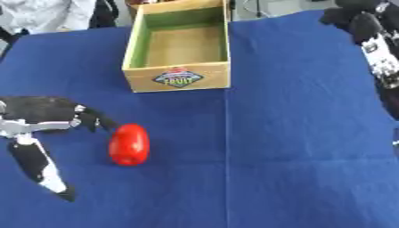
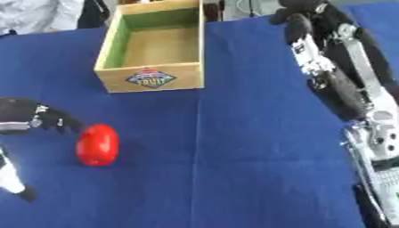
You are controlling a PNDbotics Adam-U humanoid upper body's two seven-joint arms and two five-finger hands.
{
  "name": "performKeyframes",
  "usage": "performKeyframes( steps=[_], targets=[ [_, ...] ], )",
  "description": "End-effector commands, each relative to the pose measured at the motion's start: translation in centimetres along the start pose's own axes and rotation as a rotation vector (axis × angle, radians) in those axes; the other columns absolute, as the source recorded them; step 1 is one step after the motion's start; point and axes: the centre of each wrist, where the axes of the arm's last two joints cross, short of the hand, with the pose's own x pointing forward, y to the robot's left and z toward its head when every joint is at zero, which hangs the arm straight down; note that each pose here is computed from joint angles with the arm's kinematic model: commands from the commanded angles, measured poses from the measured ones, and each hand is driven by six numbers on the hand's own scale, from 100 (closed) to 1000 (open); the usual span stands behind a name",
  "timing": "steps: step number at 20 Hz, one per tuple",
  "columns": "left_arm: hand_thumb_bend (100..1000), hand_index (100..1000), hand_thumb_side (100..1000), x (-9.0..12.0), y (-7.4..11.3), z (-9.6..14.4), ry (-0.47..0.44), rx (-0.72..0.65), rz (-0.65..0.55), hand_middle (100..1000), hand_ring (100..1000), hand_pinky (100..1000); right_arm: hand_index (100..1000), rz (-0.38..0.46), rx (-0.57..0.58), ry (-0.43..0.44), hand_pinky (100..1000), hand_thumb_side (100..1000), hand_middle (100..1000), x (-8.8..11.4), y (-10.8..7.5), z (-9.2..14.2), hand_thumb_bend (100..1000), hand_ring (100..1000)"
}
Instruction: Pick up objects on the table and place them in the box.
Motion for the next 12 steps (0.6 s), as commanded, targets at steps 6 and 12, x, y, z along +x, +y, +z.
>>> performKeyframes(
  steps=[6,12],
  targets=[
    [809,966,501,-0.4,0.3,-0.3,-0.009,-0.033,-0.100,755,667,566,850,-0.008,0.008,-0.031,933,768,678,0.7,-0.1,-0.3,100,871],
    [830,1000,490,-0.4,-0.1,-1.1,-0.031,-0.018,-0.097,842,670,557,845,-0.011,0.011,-0.032,934,765,674,0.7,0.0,-0.3,100,871]
  ],
)
